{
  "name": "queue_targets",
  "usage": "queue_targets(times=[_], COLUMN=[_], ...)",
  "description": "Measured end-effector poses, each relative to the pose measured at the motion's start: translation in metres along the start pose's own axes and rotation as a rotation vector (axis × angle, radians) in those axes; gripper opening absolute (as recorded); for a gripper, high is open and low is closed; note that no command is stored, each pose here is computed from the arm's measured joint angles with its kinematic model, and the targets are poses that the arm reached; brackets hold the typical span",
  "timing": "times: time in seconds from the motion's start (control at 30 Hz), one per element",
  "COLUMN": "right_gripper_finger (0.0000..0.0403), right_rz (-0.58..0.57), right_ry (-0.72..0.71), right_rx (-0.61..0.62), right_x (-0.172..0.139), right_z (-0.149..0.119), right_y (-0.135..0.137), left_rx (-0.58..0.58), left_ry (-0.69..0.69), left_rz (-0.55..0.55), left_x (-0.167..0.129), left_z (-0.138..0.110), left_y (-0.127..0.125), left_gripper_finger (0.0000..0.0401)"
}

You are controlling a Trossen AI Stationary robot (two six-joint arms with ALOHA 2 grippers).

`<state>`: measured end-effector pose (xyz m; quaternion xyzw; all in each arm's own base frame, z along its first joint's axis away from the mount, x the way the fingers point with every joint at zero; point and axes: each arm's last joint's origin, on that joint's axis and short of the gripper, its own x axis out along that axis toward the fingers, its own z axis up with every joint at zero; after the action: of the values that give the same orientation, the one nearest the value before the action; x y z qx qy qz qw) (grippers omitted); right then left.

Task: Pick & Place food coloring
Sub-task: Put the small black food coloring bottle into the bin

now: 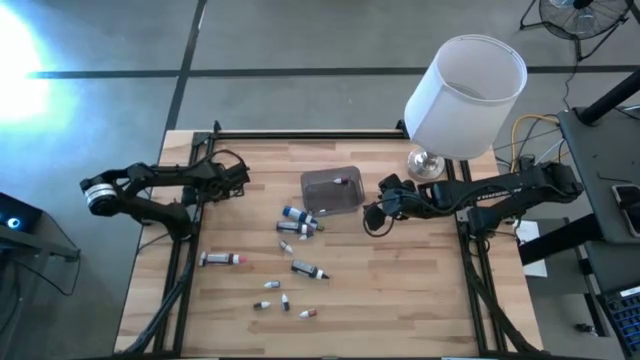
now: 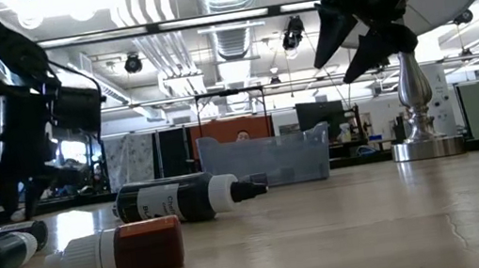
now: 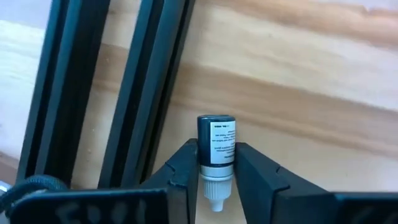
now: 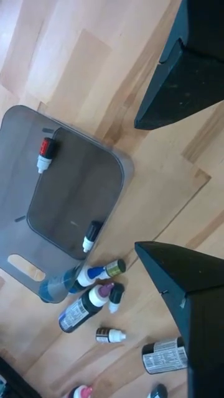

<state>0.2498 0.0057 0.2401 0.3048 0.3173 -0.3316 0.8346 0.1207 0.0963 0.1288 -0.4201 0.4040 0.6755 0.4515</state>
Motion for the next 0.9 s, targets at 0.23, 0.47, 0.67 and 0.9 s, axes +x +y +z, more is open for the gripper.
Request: queue_targets(times=[0.23,0.47,0.67,0.9], right_gripper_finger=[0.0301,0.0292,0.0286,0.0279], right_rz=[0.018,0.041,0.078,0.162], right_ry=[0.016,-0.031,-0.019,0.082], right_rx=[-0.006,-0.011,-0.017,-0.108], right_x=[-0.001,-0.014,-0.019,-0.019], right_z=[-0.001,0.003,0.004,0.000], right_y=[0.001,-0.001,-0.001,0.002], left_rx=[0.040,0.206,0.285,0.651], left_ry=[0.075,-0.162,-0.294,-0.171], left_rz=[-0.167,-0.894,-1.159,-1.219], left_x=[-0.018,-0.097,-0.141,-0.148], left_z=[-0.003,0.005,0.001,-0.020], left_y=[-0.013,-0.069,-0.118,-0.190], left_gripper_finger=[0.0063,0.0063,0.0063,0.0063])
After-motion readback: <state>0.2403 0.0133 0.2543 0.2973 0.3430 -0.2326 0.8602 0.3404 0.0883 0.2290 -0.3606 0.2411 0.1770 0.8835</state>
